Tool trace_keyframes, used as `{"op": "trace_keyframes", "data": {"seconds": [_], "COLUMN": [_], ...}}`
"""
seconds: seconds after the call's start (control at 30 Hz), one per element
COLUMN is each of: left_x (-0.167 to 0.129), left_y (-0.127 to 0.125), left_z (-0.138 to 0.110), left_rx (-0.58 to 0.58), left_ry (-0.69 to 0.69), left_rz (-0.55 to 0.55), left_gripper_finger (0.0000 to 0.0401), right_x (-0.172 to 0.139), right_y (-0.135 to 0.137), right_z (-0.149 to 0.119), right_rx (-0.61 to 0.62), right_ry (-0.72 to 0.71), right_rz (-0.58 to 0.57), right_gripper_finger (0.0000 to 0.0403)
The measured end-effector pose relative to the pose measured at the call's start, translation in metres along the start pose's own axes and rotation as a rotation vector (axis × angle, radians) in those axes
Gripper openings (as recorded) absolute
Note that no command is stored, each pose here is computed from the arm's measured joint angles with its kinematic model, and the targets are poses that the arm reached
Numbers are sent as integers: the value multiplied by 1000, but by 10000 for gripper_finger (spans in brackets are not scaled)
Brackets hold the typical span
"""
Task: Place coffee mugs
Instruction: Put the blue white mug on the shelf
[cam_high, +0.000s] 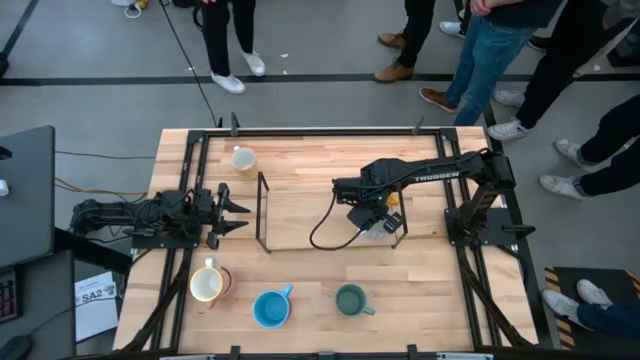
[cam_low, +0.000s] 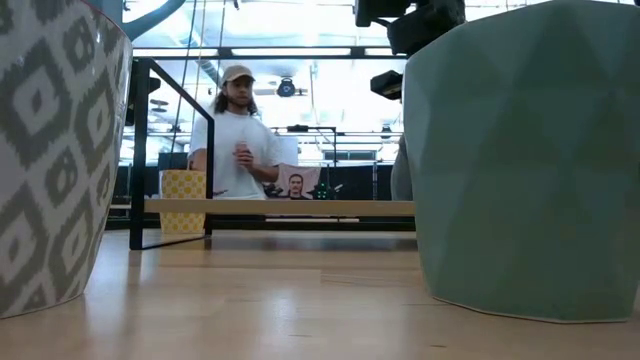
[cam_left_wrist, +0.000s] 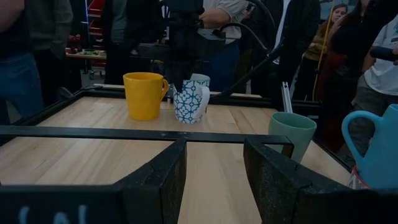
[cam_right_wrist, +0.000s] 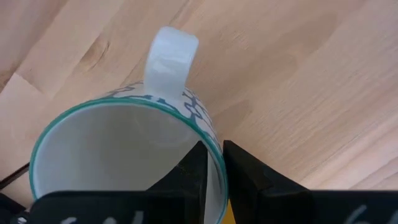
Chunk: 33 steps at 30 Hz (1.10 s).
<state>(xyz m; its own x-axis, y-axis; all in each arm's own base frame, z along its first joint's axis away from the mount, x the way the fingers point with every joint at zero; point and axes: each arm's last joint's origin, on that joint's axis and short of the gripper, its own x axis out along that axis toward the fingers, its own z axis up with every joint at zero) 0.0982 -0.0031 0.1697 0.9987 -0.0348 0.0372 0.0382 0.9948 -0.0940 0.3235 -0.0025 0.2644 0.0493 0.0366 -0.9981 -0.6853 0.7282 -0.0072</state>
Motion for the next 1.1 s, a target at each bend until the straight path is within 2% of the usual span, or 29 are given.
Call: {"op": "trace_keyframes", "data": {"seconds": [0.9,1.1], "left_x": [0,0], "left_y": [0,0], "left_z": [0,0], "left_rx": [0,0], "left_ry": [0,0], "left_rz": [0,0], "left_gripper_finger": [167,167], "right_x": [0,0], "right_y": [-2,-2], "right_z": [2,2], "right_rx": [3,3], "right_ry": [-18,-19], "right_rz": [-18,-17], "right_gripper_finger": [58,80]}}
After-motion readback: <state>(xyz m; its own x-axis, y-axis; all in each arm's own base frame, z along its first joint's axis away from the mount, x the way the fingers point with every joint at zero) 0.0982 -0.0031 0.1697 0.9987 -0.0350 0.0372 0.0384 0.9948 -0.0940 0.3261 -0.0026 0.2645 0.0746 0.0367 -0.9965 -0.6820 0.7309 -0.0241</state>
